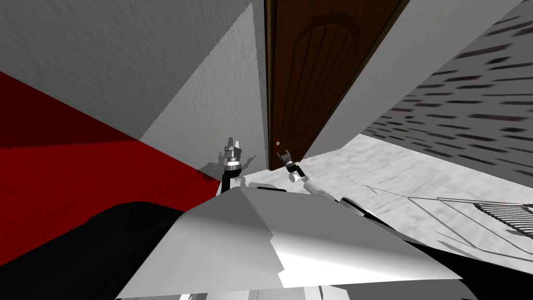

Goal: Pull the door open

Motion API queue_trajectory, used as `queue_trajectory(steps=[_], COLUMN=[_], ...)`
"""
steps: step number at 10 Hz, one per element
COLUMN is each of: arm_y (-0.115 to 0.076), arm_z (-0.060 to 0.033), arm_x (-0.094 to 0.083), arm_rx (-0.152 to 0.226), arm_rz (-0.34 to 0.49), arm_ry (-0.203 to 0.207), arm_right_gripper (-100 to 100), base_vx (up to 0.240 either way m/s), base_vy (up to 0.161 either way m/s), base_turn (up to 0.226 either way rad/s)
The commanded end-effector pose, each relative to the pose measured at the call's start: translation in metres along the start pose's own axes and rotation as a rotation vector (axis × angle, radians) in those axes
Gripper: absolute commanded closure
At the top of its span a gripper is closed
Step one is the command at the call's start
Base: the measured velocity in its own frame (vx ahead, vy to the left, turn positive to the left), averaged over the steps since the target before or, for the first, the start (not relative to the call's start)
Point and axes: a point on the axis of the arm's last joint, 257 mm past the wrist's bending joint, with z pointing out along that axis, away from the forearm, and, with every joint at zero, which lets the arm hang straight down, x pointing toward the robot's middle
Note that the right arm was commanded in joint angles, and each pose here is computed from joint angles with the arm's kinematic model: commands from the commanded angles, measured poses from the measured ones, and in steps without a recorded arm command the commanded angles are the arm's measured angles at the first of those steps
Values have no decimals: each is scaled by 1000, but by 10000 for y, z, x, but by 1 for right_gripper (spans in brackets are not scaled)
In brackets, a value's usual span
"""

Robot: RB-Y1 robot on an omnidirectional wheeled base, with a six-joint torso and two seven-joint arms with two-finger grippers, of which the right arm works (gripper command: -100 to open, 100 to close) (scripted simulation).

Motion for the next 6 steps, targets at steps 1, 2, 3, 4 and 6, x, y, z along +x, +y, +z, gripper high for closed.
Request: queue_trajectory(steps=[1,2,3,4,6], arm_y=[39,60,97,117,183], arm_z=[7,11,15,17,23], arm_x=[-93,-134,-199,-230,-320], arm_rx=[4,5,6,6,4], arm_rz=[28,40,59,68,94], arm_ry=[-22,-32,-48,-56,-80], arm_right_gripper=[-100,-100,-100,-100,-100], base_vx=[116,91,88,97,86], base_vy=[59,49,59,60,61], base_turn=[-43,-28,-42,-34,-35])
